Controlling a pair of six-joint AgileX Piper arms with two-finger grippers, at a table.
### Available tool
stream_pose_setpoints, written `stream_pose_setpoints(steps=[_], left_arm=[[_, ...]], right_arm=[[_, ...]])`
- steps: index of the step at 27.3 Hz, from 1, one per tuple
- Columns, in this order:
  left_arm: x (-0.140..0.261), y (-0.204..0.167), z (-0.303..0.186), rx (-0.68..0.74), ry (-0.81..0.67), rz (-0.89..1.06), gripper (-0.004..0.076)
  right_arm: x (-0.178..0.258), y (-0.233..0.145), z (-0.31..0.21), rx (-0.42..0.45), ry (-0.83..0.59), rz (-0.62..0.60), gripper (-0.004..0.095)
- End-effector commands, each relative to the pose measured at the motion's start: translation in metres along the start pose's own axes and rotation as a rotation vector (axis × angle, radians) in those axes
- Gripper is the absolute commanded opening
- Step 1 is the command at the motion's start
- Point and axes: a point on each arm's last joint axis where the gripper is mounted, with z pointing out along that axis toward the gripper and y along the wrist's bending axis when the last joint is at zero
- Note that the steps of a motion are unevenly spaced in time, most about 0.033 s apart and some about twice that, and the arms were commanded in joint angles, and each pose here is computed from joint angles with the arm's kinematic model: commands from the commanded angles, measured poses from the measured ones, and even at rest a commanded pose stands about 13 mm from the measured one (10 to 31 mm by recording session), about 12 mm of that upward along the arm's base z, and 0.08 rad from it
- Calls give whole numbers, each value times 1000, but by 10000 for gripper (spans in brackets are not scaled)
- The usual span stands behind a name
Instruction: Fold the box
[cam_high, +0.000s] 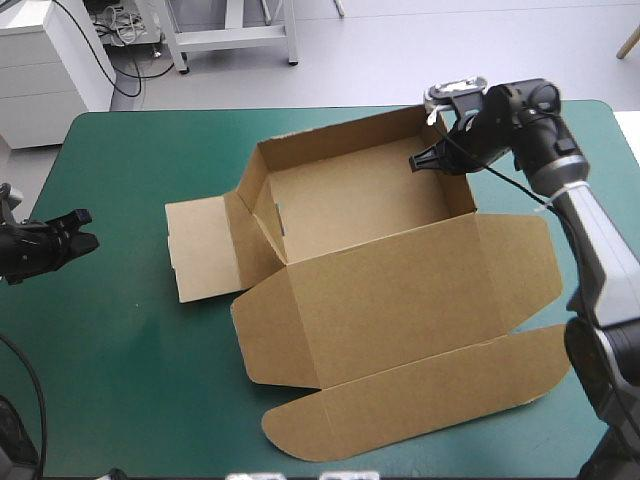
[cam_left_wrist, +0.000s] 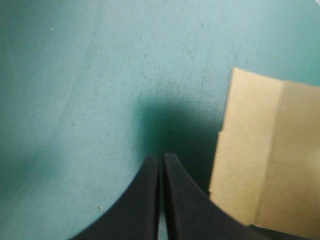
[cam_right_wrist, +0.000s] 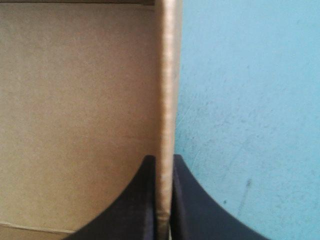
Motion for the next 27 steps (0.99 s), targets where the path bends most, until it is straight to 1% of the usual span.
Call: stream_pose_setpoints(steps=[1,4,8,9,12,20,22,25,27], left_arm=[[-6,-13,-13,35,-74,18,7],[-6,-13,-13,37,-74,15,8],[-9,-15,-13,63,-103,-25,36],[-8,-14,-13,58,-98,-63,39],[-8,-11,-12,31,-94,-59,39],[-3,-9,-11,9,-38,-14,39],[-3,-8,-11,-1,-35,-10,50],[-3,-9,-10,16,-27,-17,123],[-1,-10,-5,26,8,26,262]], right_arm=[[-1,4,-90,4,-234,0,-21],[5,6,-121,3,-299,9,-21],[11,11,-141,-42,-345,22,-21],[11,12,-142,-52,-347,24,-21],[11,15,-142,-79,-350,31,-21],[10,16,-141,-97,-348,32,-21],[10,16,-141,-99,-348,30,-21],[10,18,-141,-114,-349,31,-21],[10,18,-141,-117,-350,29,-21]])
